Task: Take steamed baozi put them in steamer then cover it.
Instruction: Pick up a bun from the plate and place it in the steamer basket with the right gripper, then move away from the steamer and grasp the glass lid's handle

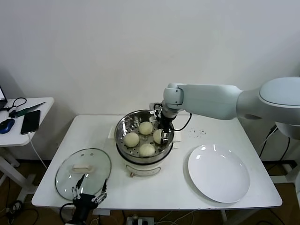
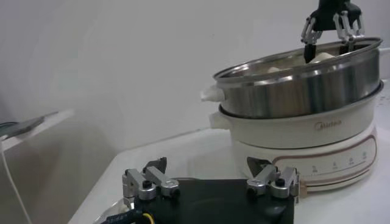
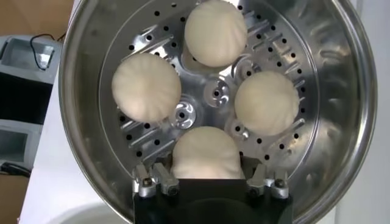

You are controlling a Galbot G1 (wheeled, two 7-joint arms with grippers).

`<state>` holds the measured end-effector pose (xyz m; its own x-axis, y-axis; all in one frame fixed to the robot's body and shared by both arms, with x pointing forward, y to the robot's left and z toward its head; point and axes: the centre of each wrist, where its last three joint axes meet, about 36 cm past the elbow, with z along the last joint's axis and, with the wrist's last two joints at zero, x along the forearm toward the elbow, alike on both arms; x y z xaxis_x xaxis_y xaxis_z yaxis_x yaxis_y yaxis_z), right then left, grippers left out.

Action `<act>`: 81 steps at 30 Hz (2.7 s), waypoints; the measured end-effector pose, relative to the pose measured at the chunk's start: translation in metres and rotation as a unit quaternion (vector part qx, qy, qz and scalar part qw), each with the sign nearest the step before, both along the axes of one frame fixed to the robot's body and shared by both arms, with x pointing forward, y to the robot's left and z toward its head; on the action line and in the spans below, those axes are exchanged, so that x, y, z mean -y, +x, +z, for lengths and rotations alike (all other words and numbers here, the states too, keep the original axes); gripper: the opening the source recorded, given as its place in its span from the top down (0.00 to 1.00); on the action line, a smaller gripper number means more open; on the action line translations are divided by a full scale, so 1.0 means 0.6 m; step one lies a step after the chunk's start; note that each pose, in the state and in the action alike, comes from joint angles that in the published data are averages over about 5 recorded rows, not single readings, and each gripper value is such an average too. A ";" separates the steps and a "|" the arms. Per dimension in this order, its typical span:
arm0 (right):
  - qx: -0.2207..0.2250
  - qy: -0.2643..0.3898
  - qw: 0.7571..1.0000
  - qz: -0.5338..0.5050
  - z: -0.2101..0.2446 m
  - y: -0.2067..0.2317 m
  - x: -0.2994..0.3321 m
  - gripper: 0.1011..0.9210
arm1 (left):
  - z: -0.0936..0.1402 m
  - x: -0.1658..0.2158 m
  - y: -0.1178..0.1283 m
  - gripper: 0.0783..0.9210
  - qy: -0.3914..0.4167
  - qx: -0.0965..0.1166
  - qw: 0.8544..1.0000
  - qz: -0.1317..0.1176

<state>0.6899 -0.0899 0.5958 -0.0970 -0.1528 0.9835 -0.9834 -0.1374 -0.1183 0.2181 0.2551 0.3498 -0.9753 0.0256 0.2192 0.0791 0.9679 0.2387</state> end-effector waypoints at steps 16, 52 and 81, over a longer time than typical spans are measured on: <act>0.012 0.027 1.000 0.004 0.055 0.008 0.021 0.12 | 0.003 0.000 0.000 0.12 0.003 0.001 1.000 -0.001; 0.252 0.566 0.760 -0.194 -0.123 -0.204 0.297 0.12 | 0.072 -0.017 0.008 0.12 0.129 0.046 0.990 0.029; 0.330 0.567 0.631 -0.414 -0.283 -0.438 0.450 0.12 | 0.016 -0.066 0.086 0.12 0.642 -0.032 0.763 -0.075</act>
